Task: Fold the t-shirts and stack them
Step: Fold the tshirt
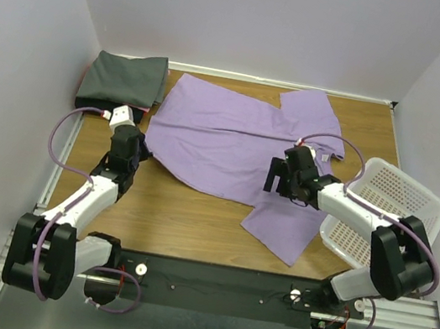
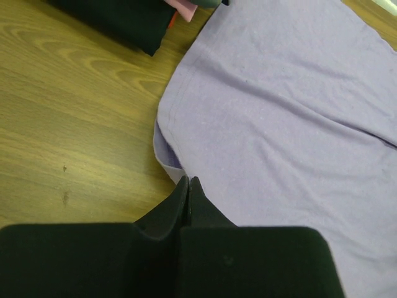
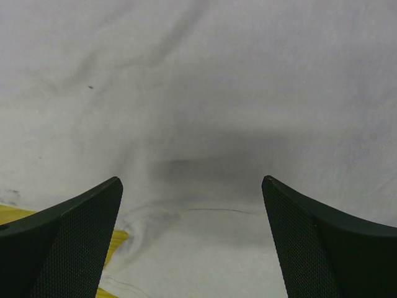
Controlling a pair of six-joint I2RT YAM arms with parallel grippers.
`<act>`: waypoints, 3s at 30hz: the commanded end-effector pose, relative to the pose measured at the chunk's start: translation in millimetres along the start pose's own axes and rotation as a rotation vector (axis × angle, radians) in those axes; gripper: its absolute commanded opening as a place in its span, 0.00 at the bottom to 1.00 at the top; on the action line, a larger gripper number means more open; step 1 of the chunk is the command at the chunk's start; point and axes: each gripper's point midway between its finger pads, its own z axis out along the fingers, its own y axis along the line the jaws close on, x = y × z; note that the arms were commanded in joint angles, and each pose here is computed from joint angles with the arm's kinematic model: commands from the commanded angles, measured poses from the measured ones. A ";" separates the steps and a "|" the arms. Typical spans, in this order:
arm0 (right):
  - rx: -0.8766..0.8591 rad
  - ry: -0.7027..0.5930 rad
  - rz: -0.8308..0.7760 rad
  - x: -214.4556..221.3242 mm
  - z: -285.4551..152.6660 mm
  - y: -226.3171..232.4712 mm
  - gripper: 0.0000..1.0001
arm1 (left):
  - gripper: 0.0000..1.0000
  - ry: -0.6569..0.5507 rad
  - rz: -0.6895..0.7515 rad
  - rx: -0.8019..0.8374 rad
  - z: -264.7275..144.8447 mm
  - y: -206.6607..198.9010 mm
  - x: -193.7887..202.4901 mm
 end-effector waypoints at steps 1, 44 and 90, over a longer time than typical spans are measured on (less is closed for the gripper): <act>0.057 0.064 -0.001 27.4 6.8 -12.3 1.00 | 0.00 -0.093 0.011 -0.026 -0.7 -1.0 -28.7; 0.147 0.424 0.133 144.4 -73.6 -42.2 0.96 | 0.00 -0.152 0.027 -0.043 -3.0 3.4 -59.7; 0.060 0.474 0.155 184.2 -76.1 -28.4 0.02 | 0.00 -0.137 0.027 -0.060 -1.1 7.0 -55.2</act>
